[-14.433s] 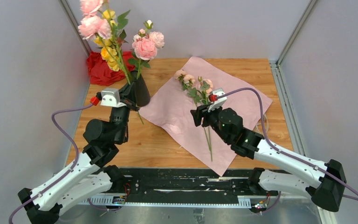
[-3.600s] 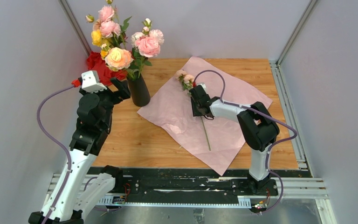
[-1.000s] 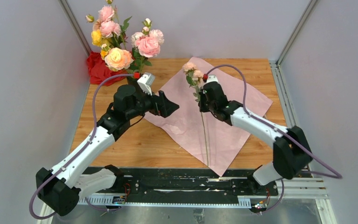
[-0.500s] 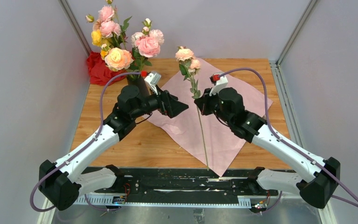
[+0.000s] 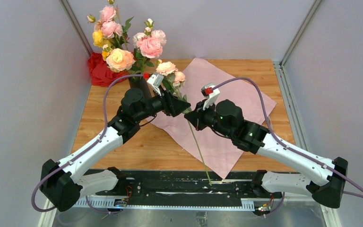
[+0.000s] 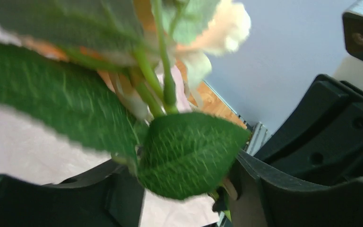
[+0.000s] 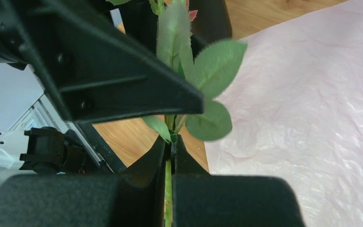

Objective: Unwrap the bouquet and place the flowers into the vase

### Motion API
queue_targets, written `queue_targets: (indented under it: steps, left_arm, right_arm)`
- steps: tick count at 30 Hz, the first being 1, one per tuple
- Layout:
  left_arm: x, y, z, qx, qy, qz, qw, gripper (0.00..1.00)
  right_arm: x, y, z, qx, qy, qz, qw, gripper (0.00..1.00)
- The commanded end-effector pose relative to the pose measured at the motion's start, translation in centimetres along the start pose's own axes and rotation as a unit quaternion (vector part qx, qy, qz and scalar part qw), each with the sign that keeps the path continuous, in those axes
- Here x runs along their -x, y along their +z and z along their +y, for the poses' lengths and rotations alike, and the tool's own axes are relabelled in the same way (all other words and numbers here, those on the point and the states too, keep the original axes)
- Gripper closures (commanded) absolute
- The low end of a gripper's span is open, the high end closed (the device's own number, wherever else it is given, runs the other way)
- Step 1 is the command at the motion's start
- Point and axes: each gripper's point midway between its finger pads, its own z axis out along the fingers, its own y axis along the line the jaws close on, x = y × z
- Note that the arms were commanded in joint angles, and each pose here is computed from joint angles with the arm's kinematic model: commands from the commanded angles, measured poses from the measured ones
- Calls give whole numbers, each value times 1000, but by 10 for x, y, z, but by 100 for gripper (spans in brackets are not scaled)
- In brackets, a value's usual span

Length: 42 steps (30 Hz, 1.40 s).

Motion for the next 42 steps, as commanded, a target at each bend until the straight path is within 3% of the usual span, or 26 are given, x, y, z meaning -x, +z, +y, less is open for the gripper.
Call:
queue_targets:
  steps: [1,6,11,13,18,21,25,28,36,42]
  left_arm:
    - [6,0,-1,5,6,-20,1000,46]
    - [7,-2,-1,5,5,-23,1000,78]
    - [8,-2,-2,3,4,-23,1000,94]
    - [7,-2,-3,2,3,-22,1000,92]
    - [4,-1,-3,-3,1,-15,1000,72]
    - [2,-1,-4,-4,0,-13,1000,66]
    - [4,-5,-6,-6,3,-17,1000,66]
    - [4,-6,-6,-5,4,-18,1000,70]
    - [1,-1,-4,-7,2,-10,1000,99]
    - [4,-2,-5,-5,7,-16,1000,100]
  right_arm:
    - [9,-8,15,15,0,-13,1000,100]
    - [10,-9,12,4,-7,-16,1000,100]
    - [11,-7,10,-1,-10,-17,1000,100]
    - [10,-7,9,-3,-11,-17,1000,100]
    - [12,-7,6,-11,-14,-23,1000,100]
    - [16,-8,-3,-33,-23,-33,999,100]
    - [24,-13,-7,-42,-29,-47,998,100]
    - [25,-13,-7,-43,-30,-47,997,100]
    - [20,-13,-5,-36,-27,-42,998,100]
    - [19,-13,-7,-40,-28,-40,998,100]
